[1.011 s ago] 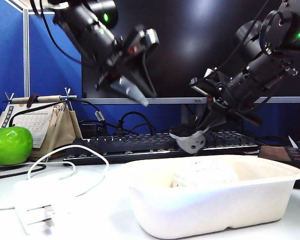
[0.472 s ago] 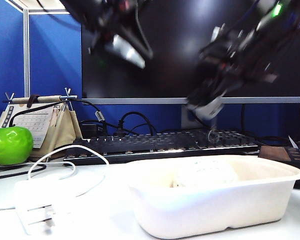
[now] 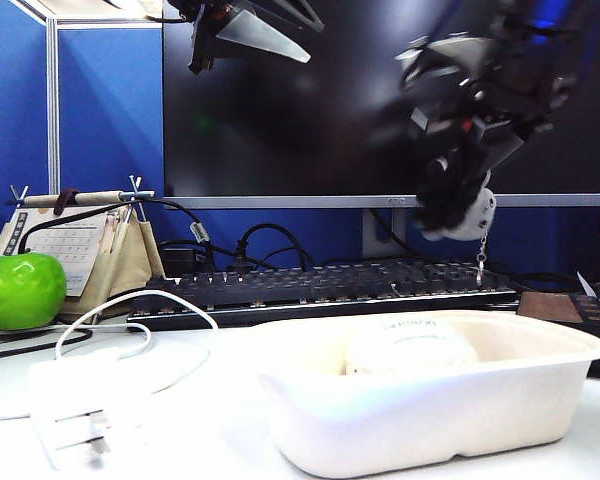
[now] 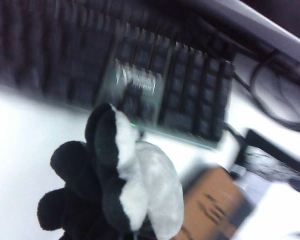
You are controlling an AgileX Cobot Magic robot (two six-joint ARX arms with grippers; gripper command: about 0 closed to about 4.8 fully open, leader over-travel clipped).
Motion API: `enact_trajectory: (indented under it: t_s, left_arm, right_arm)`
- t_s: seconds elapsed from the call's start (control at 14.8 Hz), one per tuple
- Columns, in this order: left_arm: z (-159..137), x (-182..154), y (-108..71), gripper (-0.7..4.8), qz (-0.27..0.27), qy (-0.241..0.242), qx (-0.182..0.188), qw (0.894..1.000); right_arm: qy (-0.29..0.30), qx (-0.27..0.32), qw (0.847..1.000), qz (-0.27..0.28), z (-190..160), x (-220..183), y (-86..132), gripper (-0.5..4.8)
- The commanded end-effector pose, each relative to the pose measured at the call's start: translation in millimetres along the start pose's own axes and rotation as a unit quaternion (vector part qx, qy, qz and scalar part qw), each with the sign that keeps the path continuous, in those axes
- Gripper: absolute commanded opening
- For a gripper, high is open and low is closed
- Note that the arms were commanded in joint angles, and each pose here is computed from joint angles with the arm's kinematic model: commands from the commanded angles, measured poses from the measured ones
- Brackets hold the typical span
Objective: Place the tilting octopus upright.
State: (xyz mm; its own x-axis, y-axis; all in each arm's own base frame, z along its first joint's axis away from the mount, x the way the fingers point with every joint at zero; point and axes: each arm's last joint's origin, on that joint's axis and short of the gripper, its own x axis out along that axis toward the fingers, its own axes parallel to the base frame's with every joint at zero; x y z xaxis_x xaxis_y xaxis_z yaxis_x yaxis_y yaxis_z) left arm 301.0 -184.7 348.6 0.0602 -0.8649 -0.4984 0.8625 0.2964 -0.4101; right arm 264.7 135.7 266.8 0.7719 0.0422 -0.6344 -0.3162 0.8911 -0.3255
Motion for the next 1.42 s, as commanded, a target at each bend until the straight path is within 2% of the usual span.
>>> enact_trajectory:
  t_s: [0.07, 0.13, 0.2, 0.34, 0.54, 0.61, 0.88, 1.01, 1.42]
  left_arm:
    - [-1.0, -1.4, -2.2, 1.61, -0.006, 0.006, -0.01, 1.0]
    - [-1.0, -1.4, -2.3, 1.61, -0.006, 0.006, -0.01, 1.0]
    - [-0.9, -1.4, -2.8, 1.61, -0.015, 0.005, -0.01, 1.0]
    - [-0.4, -1.6, -4.3, 1.61, -0.042, -0.001, -0.01, 0.999]
    - [-0.4, -1.6, -4.8, 1.61, -0.05, -0.002, -0.01, 0.999]
    - [-0.4, -1.6, -4.8, 1.61, -0.05, -0.002, -0.01, 0.999]
    - [-0.4, -1.6, -4.8, 1.61, -0.05, -0.002, -0.01, 0.999]
    - [-0.3, -1.6, -4.8, 1.61, -0.05, -0.003, -0.009, 0.999]
    - [1.6, -1.6, -4.4, 1.61, -0.049, -0.01, -0.001, 0.999]
  right_arm:
    - [-0.003, -0.082, 0.991, -0.109, 5.4, -10.6, 15.5, -0.06]
    - [0.003, -0.102, 0.986, -0.133, 5.1, -11.5, 15.7, -0.06]
    - [0.031, -0.137, 0.974, -0.176, 2.2, -10.8, 13.7, -0.06]
    - [0.085, -0.215, 0.946, -0.229, -3.5, -4.5, 13.7, -0.06]
    - [0.126, -0.267, 0.923, -0.246, -9.2, 8.9, 19.2, -0.06]
    - [0.155, -0.295, 0.911, -0.241, -15.5, 17.9, 23.3, -0.06]
    - [0.213, -0.341, 0.88, -0.251, -30.8, 45.0, 35.0, -0.06]
    - [0.211, -0.34, 0.882, -0.25, -31.7, 50.9, 37.8, -0.06]
    - [0.17, -0.318, 0.906, -0.221, -25.6, 51.9, 45.3, -0.06]
